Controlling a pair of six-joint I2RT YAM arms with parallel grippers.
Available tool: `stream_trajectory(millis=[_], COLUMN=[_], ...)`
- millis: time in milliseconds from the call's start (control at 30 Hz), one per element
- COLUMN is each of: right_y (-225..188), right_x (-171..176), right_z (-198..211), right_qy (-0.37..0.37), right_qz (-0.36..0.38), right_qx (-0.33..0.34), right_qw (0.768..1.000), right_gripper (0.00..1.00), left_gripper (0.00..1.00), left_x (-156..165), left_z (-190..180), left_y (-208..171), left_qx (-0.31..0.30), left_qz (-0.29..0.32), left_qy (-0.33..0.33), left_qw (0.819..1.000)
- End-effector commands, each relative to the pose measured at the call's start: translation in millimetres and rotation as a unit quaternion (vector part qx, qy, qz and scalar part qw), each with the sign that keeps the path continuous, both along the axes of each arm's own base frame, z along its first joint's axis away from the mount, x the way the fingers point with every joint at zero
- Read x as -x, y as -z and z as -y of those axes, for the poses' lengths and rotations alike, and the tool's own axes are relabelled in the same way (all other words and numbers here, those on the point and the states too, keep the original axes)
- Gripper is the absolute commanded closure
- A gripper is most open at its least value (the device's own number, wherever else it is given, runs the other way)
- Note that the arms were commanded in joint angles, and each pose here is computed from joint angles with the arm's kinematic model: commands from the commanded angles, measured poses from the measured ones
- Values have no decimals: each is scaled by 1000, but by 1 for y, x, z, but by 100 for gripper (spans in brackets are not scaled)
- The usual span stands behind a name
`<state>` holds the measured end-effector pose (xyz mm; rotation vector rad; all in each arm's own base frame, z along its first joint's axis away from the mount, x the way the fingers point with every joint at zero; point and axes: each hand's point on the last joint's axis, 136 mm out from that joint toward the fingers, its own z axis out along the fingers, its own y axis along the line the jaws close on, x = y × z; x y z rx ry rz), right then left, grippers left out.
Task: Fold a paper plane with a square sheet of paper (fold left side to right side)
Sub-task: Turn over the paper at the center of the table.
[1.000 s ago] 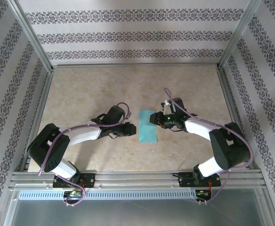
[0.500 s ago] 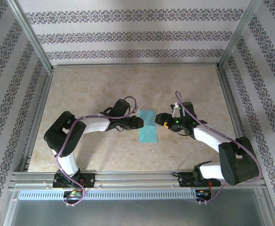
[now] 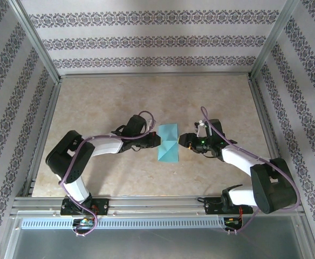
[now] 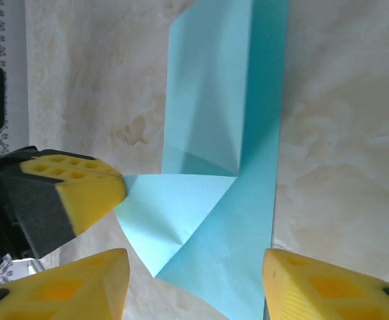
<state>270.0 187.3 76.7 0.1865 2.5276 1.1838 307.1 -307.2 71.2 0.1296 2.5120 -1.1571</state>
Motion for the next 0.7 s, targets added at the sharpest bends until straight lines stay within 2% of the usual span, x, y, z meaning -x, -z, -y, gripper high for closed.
stream_trajectory(millis=[0,333,567,667], right_y=[-1,8,12,17], right_x=[2,-18,-33,-33], right_z=[-18,-56,-67,-68], right_qy=[-21,-39,-40,-41], right_qz=[0,20,38,40], right_qx=[-21,-37,-30,-22], right_qw=[1000,998,998,998], right_gripper=[46,46,57,66], left_gripper=[100,100,100,94], left_x=[-13,-9,-10,-11], left_z=[0,-3,-5,-9], left_y=[-28,-21,-16,-13], left_qx=[38,35,25,16], left_qz=[52,43,39,39], left_qy=[-27,-31,-36,-45], left_qw=[998,998,998,998])
